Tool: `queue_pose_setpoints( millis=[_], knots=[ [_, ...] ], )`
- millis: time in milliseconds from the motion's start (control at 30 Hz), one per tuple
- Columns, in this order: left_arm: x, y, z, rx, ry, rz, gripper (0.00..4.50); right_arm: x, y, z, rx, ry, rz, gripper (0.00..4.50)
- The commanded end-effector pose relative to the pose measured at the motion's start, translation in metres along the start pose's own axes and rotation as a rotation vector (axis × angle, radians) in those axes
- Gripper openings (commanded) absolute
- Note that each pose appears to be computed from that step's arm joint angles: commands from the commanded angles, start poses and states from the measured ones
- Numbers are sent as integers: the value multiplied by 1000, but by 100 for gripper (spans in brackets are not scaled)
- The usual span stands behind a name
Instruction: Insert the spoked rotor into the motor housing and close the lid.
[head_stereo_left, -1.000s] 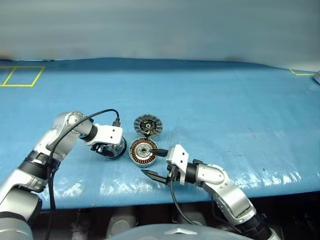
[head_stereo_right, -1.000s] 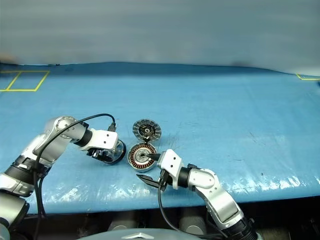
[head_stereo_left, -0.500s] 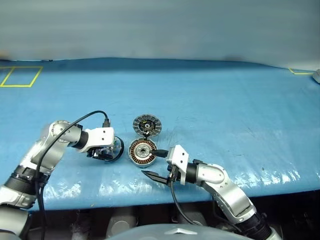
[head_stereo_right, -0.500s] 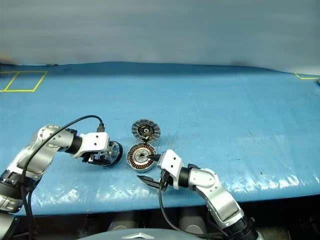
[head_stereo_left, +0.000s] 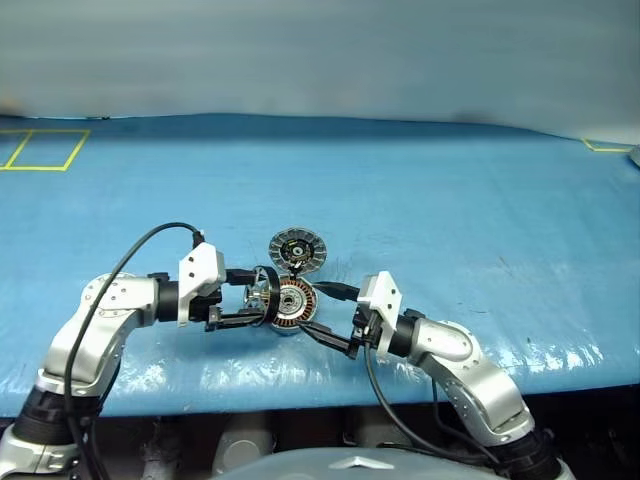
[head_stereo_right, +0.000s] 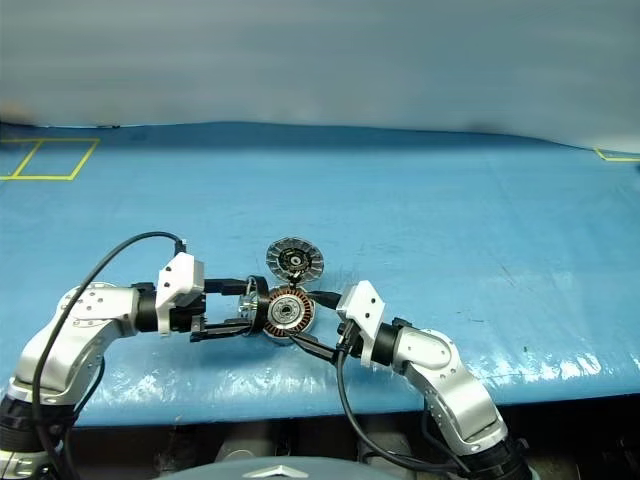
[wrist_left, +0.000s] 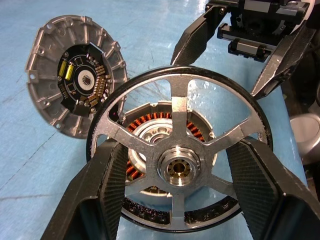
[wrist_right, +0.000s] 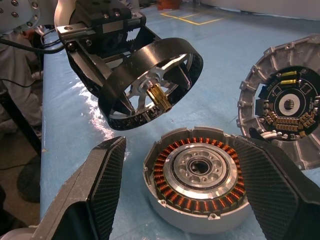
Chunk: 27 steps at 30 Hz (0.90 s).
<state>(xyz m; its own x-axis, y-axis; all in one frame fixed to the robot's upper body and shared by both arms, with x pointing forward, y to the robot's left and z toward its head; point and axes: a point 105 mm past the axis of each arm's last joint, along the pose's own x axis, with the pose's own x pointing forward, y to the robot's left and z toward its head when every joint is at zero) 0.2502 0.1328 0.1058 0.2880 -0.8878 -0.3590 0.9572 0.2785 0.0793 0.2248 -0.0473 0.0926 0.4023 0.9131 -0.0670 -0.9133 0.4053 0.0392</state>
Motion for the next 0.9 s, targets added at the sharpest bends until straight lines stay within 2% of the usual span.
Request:
queue_pose_setpoints(
  millis=[33, 200, 433, 733, 833, 900],
  knots=[
    [19, 7, 6, -1, -42, 8, 272, -8, -2, 19, -19, -51, -5, 362],
    [35, 8, -16, -22, 23, -39, 272, -19, 0, 19, -1, -38, -18, 362],
    [30, 8, -30, -13, 153, -86, 272, -39, -7, -4, 15, 42, -110, 362],
    [16, 13, -16, -9, 243, -103, 272, -35, -4, -20, 43, 59, -114, 362],
    [18, 12, -11, -8, 224, -113, 272, -31, -2, -23, 43, 63, -101, 362],
    [20, 10, 1, -20, 161, -122, 272, -30, -1, -24, 45, 64, -96, 362]
  ],
)
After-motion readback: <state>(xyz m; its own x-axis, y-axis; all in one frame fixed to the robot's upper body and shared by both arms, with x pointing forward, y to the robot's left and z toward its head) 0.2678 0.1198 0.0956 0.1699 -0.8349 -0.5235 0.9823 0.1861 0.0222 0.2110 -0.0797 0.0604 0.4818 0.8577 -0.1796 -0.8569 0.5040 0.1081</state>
